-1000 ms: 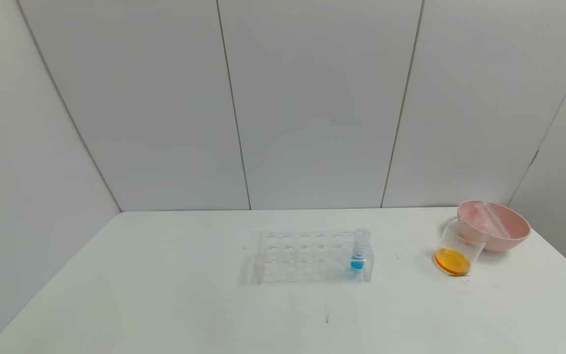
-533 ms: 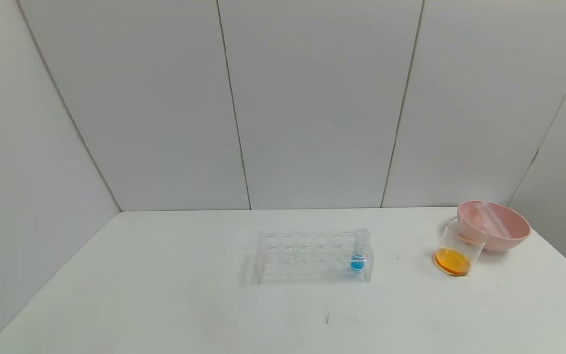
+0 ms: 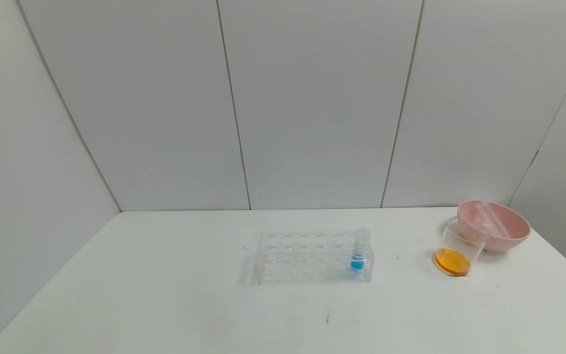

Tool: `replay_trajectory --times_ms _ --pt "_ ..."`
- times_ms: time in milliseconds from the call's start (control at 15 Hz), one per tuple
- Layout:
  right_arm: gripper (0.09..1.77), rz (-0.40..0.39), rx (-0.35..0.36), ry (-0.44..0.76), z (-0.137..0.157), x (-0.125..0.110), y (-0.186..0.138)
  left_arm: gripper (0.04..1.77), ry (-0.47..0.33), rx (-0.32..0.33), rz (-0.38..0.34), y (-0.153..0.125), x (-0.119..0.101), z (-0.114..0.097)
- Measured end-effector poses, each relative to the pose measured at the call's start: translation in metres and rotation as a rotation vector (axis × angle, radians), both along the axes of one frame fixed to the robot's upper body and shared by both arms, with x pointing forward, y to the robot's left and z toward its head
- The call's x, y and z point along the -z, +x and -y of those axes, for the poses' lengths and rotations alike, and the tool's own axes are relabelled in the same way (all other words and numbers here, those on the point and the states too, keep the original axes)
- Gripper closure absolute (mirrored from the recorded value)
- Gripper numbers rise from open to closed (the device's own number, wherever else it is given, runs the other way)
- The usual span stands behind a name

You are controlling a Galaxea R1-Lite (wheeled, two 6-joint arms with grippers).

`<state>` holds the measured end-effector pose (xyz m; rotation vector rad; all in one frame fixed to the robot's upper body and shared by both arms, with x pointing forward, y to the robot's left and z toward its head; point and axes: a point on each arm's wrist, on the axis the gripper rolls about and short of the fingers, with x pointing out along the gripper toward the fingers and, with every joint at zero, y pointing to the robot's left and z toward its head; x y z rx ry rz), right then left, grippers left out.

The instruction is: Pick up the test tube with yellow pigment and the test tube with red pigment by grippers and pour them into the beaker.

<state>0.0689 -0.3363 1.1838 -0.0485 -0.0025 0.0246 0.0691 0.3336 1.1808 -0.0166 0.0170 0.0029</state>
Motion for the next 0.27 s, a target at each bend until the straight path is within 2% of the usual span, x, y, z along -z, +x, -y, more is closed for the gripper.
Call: replay_trajectory --times_ms 267 --pt "0.15 -0.008 0.008 -0.004 0.0001 0.0014 0.0003 0.09 0.000 0.000 0.000 0.0000 0.0000 0.0000"
